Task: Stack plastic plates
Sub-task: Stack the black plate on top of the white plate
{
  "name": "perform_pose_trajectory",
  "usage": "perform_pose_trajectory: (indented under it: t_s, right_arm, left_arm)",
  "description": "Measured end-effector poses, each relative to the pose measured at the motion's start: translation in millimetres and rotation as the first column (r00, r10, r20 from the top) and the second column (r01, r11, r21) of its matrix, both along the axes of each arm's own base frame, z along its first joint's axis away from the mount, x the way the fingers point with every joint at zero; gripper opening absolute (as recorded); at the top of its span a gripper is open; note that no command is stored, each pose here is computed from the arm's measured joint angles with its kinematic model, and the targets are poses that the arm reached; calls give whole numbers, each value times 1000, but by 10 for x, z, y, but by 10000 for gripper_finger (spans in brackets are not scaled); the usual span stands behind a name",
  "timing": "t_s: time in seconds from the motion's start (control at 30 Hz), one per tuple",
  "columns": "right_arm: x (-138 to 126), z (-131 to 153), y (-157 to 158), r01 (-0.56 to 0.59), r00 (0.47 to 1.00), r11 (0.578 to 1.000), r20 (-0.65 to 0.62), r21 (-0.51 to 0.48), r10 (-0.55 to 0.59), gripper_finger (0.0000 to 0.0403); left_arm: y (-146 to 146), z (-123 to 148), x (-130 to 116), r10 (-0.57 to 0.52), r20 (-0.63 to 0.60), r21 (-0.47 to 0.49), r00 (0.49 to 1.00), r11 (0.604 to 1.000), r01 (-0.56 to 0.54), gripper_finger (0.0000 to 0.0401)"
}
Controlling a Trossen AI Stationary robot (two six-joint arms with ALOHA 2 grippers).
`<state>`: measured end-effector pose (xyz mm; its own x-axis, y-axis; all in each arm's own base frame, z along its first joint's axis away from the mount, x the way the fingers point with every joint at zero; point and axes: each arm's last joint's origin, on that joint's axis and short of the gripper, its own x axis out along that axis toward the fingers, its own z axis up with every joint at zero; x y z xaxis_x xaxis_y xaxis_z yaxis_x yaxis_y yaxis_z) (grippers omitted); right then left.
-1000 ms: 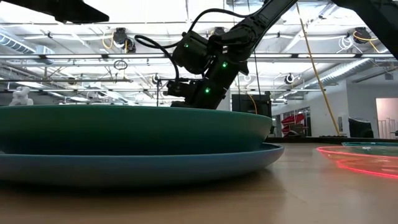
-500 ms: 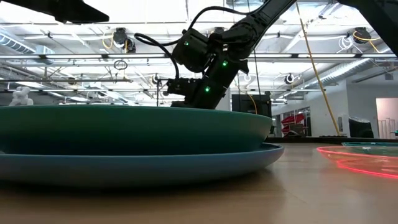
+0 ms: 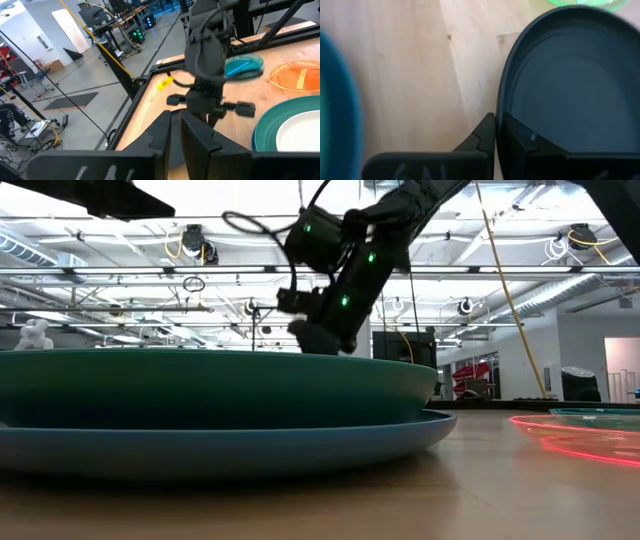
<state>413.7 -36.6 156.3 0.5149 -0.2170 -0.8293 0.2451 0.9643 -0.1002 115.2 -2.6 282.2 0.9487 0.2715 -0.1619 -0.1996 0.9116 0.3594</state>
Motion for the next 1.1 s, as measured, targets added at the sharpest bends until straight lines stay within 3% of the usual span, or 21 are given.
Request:
perform_pose_trajectory:
  t_s: [0.37, 0.73, 0.83, 0.97, 1.03, 1.1]
  right_arm:
    - [-117, 533, 350, -80, 990, 997, 116, -5, 80, 5]
    - [-169, 750, 856, -216, 955, 976, 203, -30, 218, 5]
    - [-187, 753, 1019, -318, 925, 943, 185, -92, 330, 4]
    - [-235, 757, 1281, -501, 837, 837, 124, -219, 534, 4]
    - [-253, 770, 1403, -553, 796, 793, 119, -256, 594, 4]
    - [-267, 788, 1508, -572, 774, 775, 136, -268, 618, 4]
  left_arm:
    - [0, 1, 0, 1, 1, 0, 1000, 1000, -1, 47]
    - [0, 1, 0, 0, 2, -1, 1000, 1000, 0, 47]
    - [0, 5, 0, -1, 2, 10, 1000, 1000, 1, 47]
    - [0, 25, 3, -5, 17, 31, 1000, 1000, 4, 47]
    - [0, 28, 4, -6, 17, 40, 1000, 999, 6, 47]
    - [0, 28, 5, -8, 14, 50, 1000, 999, 7, 47]
